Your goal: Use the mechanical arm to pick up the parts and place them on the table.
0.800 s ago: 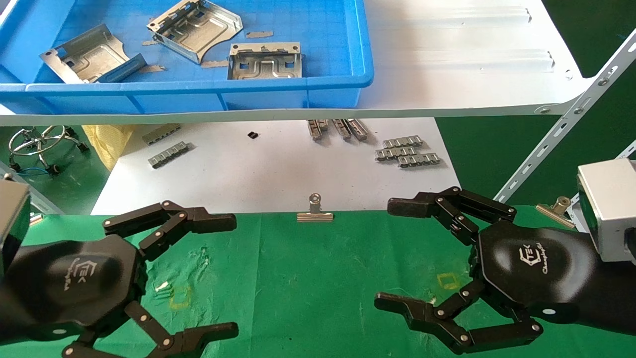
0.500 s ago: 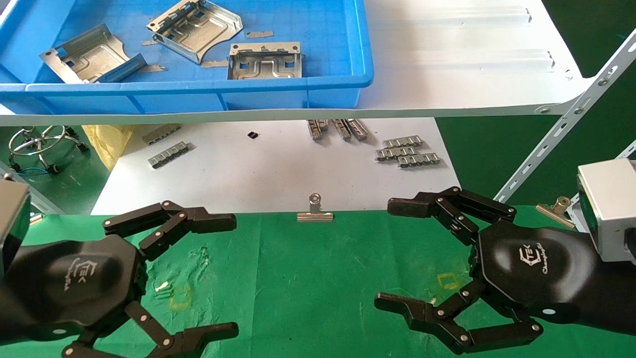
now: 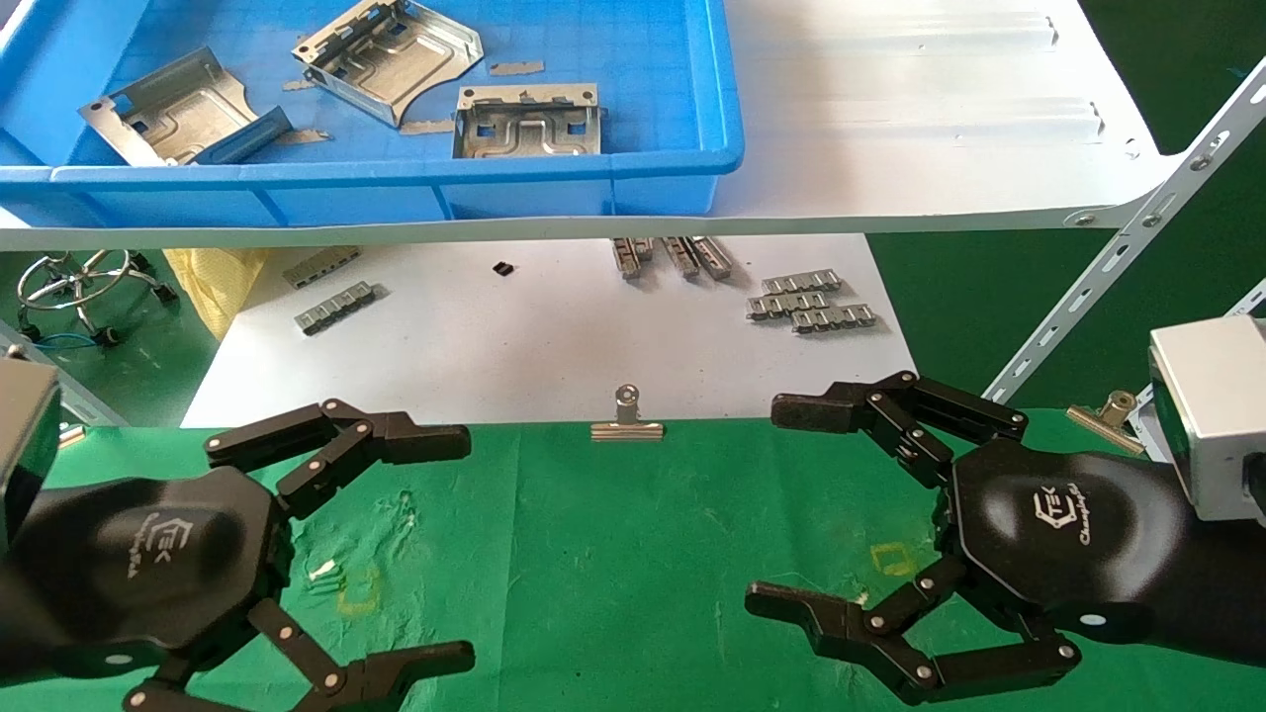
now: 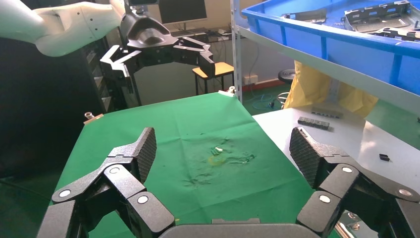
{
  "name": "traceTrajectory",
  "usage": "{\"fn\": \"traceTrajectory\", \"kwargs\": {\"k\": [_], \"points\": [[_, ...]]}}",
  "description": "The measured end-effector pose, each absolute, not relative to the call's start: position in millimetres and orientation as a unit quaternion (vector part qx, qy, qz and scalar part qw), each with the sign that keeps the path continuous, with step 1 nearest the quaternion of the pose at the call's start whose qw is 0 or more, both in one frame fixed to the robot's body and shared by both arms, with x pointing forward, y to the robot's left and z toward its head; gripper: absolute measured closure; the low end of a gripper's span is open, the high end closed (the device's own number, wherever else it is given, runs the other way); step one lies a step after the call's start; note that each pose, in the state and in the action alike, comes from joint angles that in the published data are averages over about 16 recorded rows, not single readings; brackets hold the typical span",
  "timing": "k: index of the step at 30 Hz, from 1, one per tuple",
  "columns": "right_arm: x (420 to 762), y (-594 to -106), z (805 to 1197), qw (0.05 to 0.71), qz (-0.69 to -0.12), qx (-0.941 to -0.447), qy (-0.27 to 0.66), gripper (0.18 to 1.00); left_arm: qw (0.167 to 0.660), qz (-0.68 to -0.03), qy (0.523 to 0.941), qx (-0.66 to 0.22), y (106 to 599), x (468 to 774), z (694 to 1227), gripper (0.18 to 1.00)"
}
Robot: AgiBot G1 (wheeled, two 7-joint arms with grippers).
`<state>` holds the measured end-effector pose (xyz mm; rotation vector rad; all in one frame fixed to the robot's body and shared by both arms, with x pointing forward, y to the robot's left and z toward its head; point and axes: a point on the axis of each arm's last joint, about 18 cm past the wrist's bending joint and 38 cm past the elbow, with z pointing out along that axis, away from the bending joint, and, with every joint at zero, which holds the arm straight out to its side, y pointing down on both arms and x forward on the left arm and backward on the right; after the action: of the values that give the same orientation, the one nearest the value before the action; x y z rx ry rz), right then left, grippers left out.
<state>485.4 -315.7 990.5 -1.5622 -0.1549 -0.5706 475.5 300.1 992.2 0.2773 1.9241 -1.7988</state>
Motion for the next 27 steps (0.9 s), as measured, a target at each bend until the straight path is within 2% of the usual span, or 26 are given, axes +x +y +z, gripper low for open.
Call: {"fn": "traceTrajectory", "kwargs": {"k": [19, 27], "points": [[485.4, -315.7, 990.5, 0.671, -0.253, -0.693, -0.069, 0.181, 0.244, -0.659, 0.705, 0.102, 300.1, 475.5, 992.2, 0.184], [485.4, -315.7, 990.5, 0.671, -0.253, -0.693, -0.069, 0.218, 0.244, -0.659, 0.705, 0.102, 300.1, 475.5, 992.2, 0.184]]}}
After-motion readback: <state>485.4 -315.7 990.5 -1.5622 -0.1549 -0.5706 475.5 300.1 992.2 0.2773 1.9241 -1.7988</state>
